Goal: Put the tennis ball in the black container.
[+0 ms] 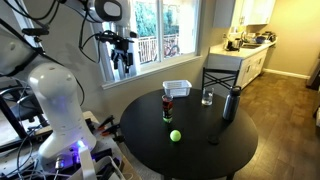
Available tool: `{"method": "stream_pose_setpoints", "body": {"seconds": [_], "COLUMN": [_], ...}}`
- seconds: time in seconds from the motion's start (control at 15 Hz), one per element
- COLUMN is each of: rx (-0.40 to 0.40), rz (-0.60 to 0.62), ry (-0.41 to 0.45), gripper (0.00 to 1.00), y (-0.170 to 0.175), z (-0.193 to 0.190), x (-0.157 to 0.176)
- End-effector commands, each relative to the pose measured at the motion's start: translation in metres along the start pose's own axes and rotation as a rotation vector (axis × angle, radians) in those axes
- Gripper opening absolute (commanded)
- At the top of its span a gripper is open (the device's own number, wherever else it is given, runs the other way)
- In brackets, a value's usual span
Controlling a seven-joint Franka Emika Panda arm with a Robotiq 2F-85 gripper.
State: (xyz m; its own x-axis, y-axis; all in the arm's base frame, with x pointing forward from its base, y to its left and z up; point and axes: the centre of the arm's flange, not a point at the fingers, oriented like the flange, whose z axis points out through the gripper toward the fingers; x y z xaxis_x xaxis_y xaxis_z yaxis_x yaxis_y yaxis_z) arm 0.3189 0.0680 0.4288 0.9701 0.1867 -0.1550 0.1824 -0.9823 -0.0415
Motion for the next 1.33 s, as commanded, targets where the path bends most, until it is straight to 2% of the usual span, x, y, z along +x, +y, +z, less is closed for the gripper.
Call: {"method": "stream_pose_setpoints", "body": {"seconds": [0.0,0.33,0.73,1.0,1.27], "rx": [0.085,0.192,0.313,0.381,0.419], "rz": [0.067,0.207,0.349,0.419,0.486], "ry": [0.013,0.075,0.175,0.222,0.208], "gripper": [1.0,1.0,1.0,1.0,1.0], "y": [0.042,0.123,0.206,0.24,0.254], "z": [0.003,0.004,0.046,0.082,0.119], "x": [-0.006,-0.01,0.006,0.028,0.046]}}
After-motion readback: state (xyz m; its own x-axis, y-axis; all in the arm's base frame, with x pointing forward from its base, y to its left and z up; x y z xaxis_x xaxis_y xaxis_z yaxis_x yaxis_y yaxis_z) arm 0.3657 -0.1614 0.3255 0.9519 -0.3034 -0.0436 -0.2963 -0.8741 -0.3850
